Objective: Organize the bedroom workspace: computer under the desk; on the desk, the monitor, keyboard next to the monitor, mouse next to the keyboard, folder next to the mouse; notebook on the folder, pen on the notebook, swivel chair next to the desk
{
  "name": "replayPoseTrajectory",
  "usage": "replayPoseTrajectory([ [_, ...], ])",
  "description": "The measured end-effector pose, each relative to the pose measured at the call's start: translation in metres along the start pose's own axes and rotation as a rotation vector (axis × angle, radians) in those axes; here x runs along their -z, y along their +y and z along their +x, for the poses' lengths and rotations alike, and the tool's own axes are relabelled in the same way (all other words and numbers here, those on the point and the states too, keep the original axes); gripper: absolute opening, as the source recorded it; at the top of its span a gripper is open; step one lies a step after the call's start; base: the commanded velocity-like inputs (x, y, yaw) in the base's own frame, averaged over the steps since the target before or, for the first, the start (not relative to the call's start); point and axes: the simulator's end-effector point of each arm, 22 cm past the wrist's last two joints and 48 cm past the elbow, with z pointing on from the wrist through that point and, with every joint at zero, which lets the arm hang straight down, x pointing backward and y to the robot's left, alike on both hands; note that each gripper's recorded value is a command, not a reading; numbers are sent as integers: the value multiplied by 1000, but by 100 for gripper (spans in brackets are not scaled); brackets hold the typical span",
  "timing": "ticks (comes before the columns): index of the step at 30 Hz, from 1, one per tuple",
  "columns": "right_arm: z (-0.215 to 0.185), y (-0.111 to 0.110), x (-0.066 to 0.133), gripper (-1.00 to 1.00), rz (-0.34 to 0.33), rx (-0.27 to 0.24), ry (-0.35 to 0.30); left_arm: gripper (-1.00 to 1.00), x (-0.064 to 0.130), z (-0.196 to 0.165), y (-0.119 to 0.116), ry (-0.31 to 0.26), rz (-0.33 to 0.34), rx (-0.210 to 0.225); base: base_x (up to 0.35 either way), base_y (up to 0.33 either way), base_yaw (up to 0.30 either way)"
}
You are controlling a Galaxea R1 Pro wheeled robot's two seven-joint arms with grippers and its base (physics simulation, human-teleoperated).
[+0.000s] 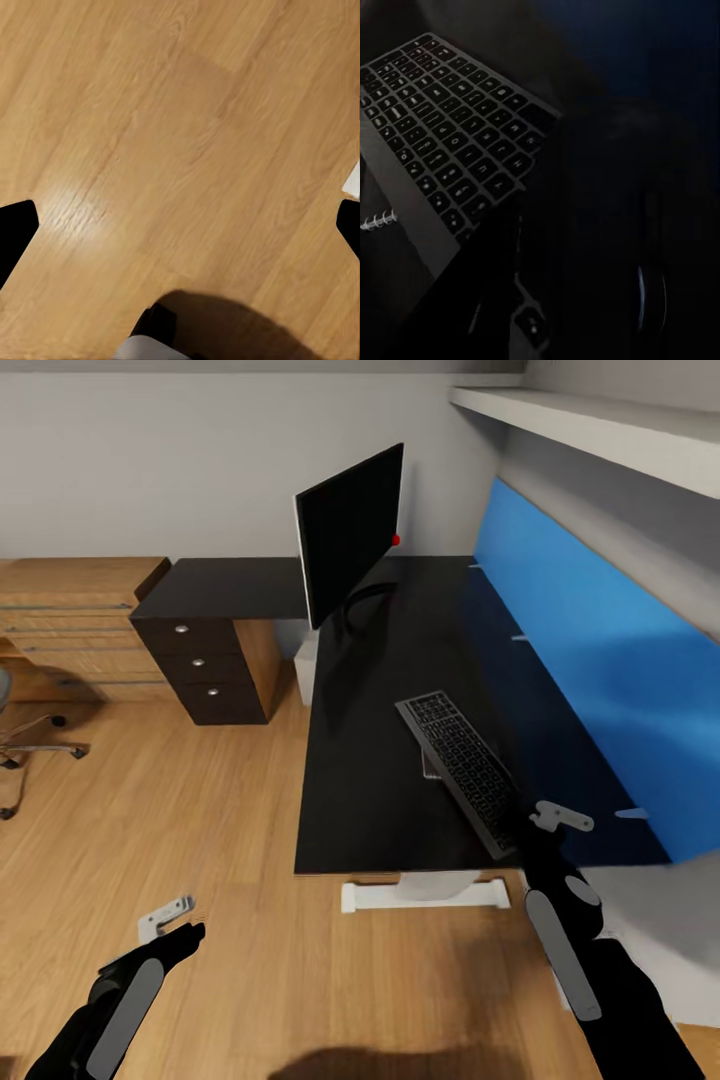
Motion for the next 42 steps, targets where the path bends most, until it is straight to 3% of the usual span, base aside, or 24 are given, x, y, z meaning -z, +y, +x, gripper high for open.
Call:
replayPoseTrajectory([
  [3, 7, -2, 7, -100, 0, 2, 13, 100, 1, -1, 1, 0, 0, -1, -333, 0, 0],
  [6, 46, -19, 25, -100, 24, 19, 83, 100, 1, 0, 0, 4, 3, -2, -315, 0, 0],
  [8, 138, -64, 47, -100, 101, 72, 259, 100, -17, 67, 21, 141, -56, -44, -89, 0, 0],
  [10, 170, -85, 56, -100, 138, 91, 308, 100, -20, 95, 23, 188, -69, -97, -20, 0, 0],
  [14, 211, -116, 66, -100, 195, 109, 345, 100, -26, 126, 49, 228, -127, -108, -5, 0, 0],
  [16, 217, -124, 68, -100, 208, 124, 333, 100, -29, 128, 57, 207, -144, -97, -1, 0, 0],
  [18, 230, -138, 73, -100, 228, 177, 326, 100, -33, 132, 68, 157, -176, -137, 0, 0, 0],
  [20, 236, -144, 77, -100, 236, 194, 330, 100, -34, 134, 72, 145, -184, -149, 0, 0, 0],
  [21, 259, -167, 89, -100, 261, 237, 315, 100, -38, 153, 89, 107, -199, -175, 0, 0, 0],
  [22, 271, -177, 97, -100, 272, 250, 333, 100, -39, 160, 95, 105, -199, -183, 0, 0, 0],
  [25, 303, -202, 122, -100, 250, 299, 320, 100, -42, 172, 97, 54, -141, -208, 0, 0, 0],
  [28, 305, -208, 133, -100, 237, 307, 262, 100, -41, 175, 98, 43, -128, -213, 0, 0, 0],
  [32, 307, -213, 142, -100, 235, 314, 238, 100, -41, 175, 98, 36, -122, -213, 0, 0, 0],
  [37, 315, -222, 154, -100, 253, 320, 252, 100, -38, 185, 84, 47, -103, -210, 0, 0, 0],
  [38, 322, -229, 161, -100, 266, 324, 274, 100, -34, 203, 75, 74, -94, -208, 0, 0, 0],
  [42, 322, -229, 162, -100, 268, 324, 275, 100, -32, 208, 71, 80, -90, -204, 0, 0, 4],
])
